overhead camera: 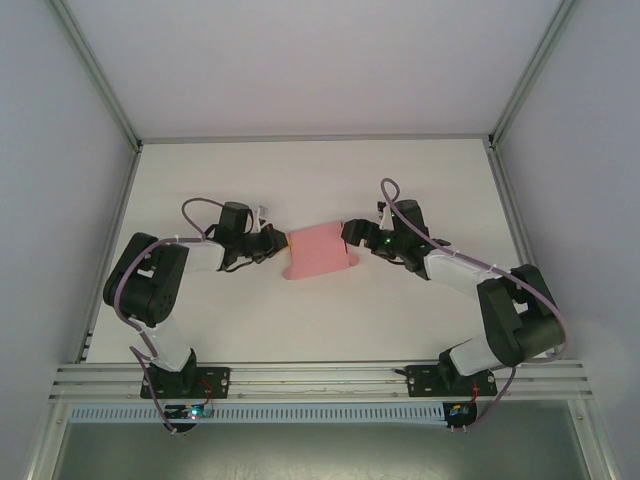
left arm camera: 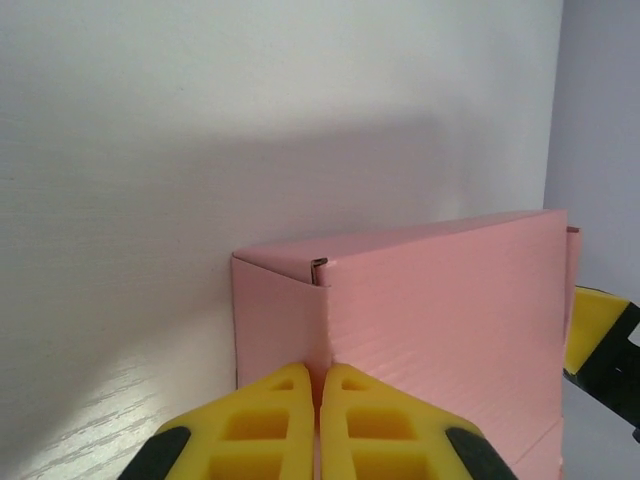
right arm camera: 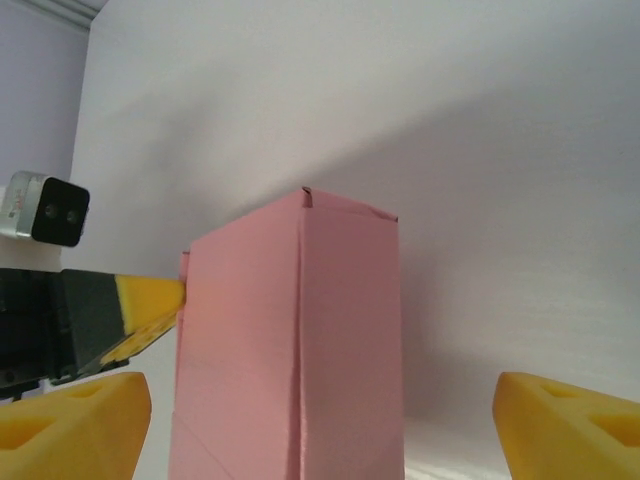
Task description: Assemble paper box
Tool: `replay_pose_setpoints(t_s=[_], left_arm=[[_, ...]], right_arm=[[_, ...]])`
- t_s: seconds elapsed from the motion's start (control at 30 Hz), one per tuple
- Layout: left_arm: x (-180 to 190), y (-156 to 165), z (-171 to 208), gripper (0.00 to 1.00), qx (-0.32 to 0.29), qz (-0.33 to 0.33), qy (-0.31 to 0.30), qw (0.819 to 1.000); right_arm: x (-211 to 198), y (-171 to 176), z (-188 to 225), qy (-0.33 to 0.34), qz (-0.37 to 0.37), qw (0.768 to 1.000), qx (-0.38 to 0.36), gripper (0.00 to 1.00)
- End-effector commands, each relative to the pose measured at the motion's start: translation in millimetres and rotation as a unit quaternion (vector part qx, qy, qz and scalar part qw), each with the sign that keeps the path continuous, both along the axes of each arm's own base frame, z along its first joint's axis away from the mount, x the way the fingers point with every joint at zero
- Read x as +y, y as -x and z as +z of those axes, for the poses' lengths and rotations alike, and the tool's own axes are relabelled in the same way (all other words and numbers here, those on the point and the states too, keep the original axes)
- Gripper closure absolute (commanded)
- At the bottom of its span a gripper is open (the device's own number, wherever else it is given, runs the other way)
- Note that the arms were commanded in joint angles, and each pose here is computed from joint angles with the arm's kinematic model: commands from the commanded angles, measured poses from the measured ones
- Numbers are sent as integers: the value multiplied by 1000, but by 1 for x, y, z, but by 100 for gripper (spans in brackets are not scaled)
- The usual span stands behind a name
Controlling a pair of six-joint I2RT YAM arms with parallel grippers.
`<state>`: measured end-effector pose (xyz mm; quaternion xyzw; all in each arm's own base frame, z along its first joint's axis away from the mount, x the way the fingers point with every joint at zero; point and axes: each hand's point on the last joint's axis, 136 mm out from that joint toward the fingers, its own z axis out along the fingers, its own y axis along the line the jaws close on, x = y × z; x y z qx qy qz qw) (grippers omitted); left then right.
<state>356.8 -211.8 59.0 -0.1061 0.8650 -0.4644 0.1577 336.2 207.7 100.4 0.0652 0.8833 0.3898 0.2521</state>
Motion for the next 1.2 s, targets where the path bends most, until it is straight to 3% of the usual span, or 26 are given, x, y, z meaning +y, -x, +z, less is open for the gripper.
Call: replay_pose_setpoints(t_s=[0.0, 0.2, 0.4, 0.5, 0.63, 0.9, 0.93, 0.97, 1.07, 1.1, 1.17], left_arm=[[3, 4, -8, 94, 8, 2, 6, 1000], [5, 4, -9, 94, 4, 4, 2, 1000], [6, 1, -7, 94, -5, 6, 2, 1000], [5, -2, -5, 93, -16, 7, 5, 1000], [5, -7, 0, 91, -28, 11, 8, 1000], [2, -20, 29, 81, -85, 11, 23, 996], [2, -22, 35, 77, -96, 11, 24, 995], [0, -24, 43, 64, -111, 7, 25, 994], [3, -27, 64, 7, -152, 1, 5, 988], [5, -28, 71, 0, -172, 0, -8, 985], [10, -28, 90, 0, -222, -7, -49, 974]], right_arm=[[14, 13, -7, -29, 51, 998, 27, 10], [31, 9, -19, -83, 70, 992, 56, 10], [52, 0, -7, -151, 92, 983, 44, 19], [55, -6, 0, -177, 90, 980, 30, 26], [56, -8, 5, -193, 91, 977, 22, 45], [51, -7, 17, -195, 88, 977, 7, 65], [50, -5, 15, -193, 87, 977, 11, 65], [49, -4, 15, -190, 86, 978, 10, 64], [43, -4, 15, -179, 76, 981, 9, 64], [41, -4, 15, -174, 72, 982, 10, 64], [37, -4, 17, -167, 67, 984, 8, 64]])
